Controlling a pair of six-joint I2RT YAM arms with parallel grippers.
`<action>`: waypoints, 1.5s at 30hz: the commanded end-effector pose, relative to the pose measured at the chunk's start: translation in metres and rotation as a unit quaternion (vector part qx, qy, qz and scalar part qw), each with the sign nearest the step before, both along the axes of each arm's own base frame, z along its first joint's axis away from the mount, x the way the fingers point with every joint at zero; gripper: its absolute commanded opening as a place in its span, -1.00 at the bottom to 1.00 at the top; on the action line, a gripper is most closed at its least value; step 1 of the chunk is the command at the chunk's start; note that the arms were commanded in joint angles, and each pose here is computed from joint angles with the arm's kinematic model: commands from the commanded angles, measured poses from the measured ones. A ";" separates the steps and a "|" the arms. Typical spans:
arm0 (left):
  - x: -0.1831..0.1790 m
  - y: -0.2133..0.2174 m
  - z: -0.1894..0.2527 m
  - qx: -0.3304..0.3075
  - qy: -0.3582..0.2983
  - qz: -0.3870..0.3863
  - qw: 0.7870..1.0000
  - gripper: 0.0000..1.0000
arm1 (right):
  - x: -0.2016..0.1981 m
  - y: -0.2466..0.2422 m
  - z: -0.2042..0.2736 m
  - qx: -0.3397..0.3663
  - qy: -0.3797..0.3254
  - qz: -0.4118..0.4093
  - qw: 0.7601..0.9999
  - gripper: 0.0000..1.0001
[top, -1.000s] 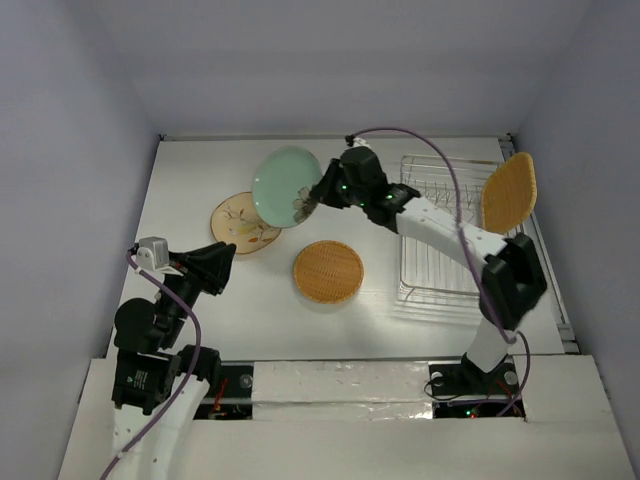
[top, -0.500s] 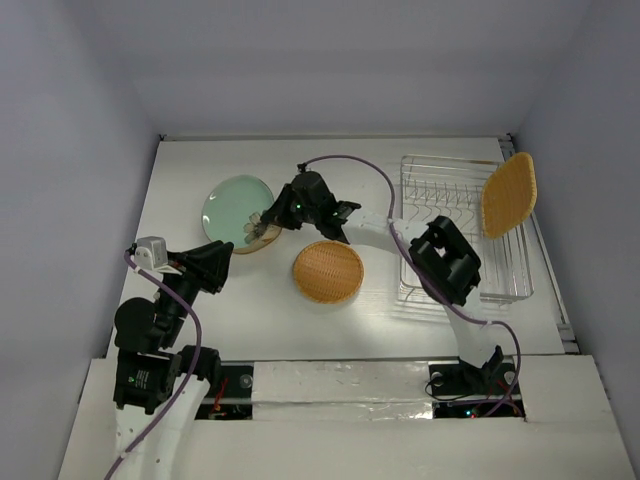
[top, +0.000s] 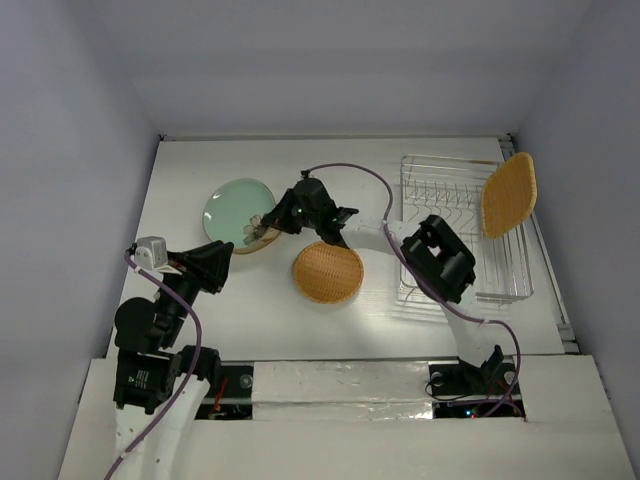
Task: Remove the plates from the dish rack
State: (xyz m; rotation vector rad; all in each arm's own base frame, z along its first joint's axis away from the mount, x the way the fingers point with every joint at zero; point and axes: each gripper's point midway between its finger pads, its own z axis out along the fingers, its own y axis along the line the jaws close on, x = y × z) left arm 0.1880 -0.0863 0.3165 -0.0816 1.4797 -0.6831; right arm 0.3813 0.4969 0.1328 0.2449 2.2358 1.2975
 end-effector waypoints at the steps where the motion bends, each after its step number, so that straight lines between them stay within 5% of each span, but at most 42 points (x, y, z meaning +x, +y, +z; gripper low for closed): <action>1: 0.001 -0.001 0.011 -0.005 -0.017 -0.003 1.000 -0.46 | 0.007 0.018 0.059 0.097 -0.051 0.010 0.994 -0.84; 11: 0.000 -0.001 0.011 -0.006 -0.018 -0.003 1.000 -0.46 | 0.007 0.021 0.030 0.086 -0.023 0.012 0.996 -0.61; 20: 0.000 -0.001 0.011 -0.006 -0.019 -0.003 1.000 -0.46 | 0.001 0.017 0.003 0.049 -0.002 0.019 0.999 0.11; 27: -0.001 -0.001 0.012 -0.006 -0.020 -0.003 1.000 -0.46 | 0.001 0.000 -0.004 -0.069 -0.033 0.009 0.997 0.73; 36: -0.001 0.000 0.012 -0.006 -0.022 -0.001 1.000 -0.46 | -0.005 -0.037 -0.025 -0.227 -0.046 0.005 0.973 1.00; 41: -0.002 0.000 0.013 -0.007 -0.025 -0.002 1.000 -0.46 | -0.017 -0.049 -0.014 -0.234 -0.068 0.011 0.970 0.96; 44: -0.003 0.000 0.014 -0.008 -0.025 -0.002 1.000 -0.46 | -0.022 -0.069 0.030 -0.217 -0.113 -0.012 0.969 0.56; 45: -0.004 0.000 0.015 -0.008 -0.029 -0.002 1.000 -0.46 | -0.023 -0.082 0.066 -0.209 -0.144 -0.029 0.967 0.09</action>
